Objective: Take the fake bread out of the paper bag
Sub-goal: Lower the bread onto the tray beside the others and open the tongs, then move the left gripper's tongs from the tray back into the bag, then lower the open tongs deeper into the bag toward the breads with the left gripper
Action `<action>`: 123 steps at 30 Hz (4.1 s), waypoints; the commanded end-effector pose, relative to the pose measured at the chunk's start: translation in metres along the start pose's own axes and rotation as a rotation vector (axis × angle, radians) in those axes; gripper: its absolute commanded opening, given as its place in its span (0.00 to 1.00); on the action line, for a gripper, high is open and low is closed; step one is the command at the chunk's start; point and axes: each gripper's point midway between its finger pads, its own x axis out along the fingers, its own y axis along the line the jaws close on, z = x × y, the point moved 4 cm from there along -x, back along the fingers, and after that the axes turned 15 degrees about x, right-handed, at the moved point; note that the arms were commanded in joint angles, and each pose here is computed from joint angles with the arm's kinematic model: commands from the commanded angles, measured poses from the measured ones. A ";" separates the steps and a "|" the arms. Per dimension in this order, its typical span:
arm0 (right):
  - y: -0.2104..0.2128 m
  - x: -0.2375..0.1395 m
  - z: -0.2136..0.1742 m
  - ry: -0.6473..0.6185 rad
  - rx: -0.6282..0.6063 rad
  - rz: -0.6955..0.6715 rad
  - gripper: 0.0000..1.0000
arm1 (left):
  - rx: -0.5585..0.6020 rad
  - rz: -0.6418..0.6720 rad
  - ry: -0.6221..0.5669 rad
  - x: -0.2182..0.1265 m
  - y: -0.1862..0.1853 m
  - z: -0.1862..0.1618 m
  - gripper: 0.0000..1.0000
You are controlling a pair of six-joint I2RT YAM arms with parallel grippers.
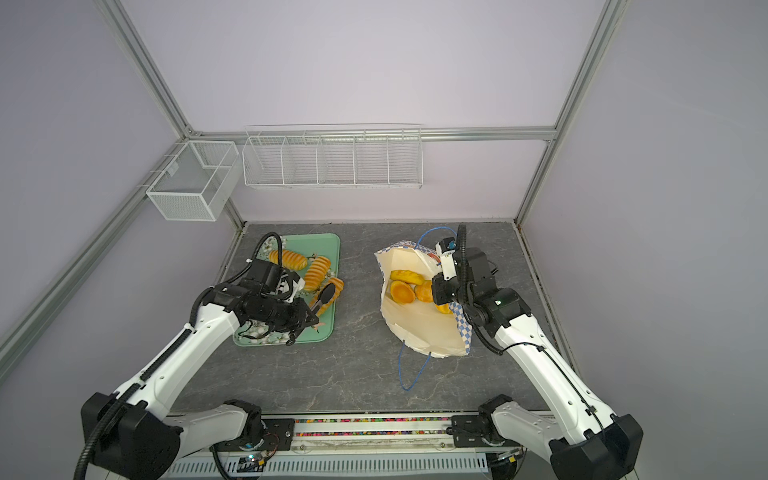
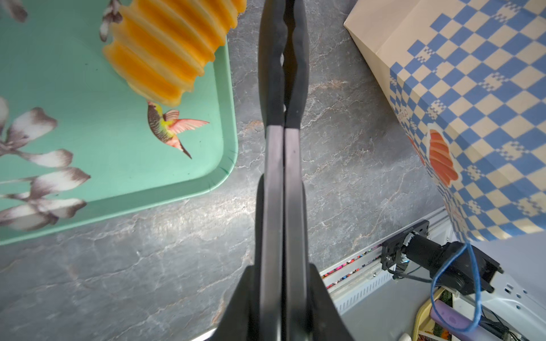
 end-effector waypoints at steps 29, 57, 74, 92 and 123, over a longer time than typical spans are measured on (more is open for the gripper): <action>0.007 0.001 0.014 0.010 -0.009 0.013 0.07 | -0.075 0.043 -0.032 0.033 0.035 0.031 0.00; 0.005 -0.028 0.001 -0.021 0.010 0.047 0.07 | 0.217 0.050 -0.235 -0.116 -0.063 -0.015 0.00; 0.006 -0.030 -0.011 0.019 -0.005 0.073 0.07 | 0.664 -0.135 -0.092 -0.049 -0.219 -0.081 0.00; 0.018 -0.050 -0.030 0.009 -0.130 0.226 0.07 | 0.882 0.110 0.036 0.095 -0.234 -0.025 0.26; 0.027 -0.042 -0.032 0.039 -0.125 0.298 0.07 | 1.325 0.569 0.116 0.139 -0.207 -0.002 0.47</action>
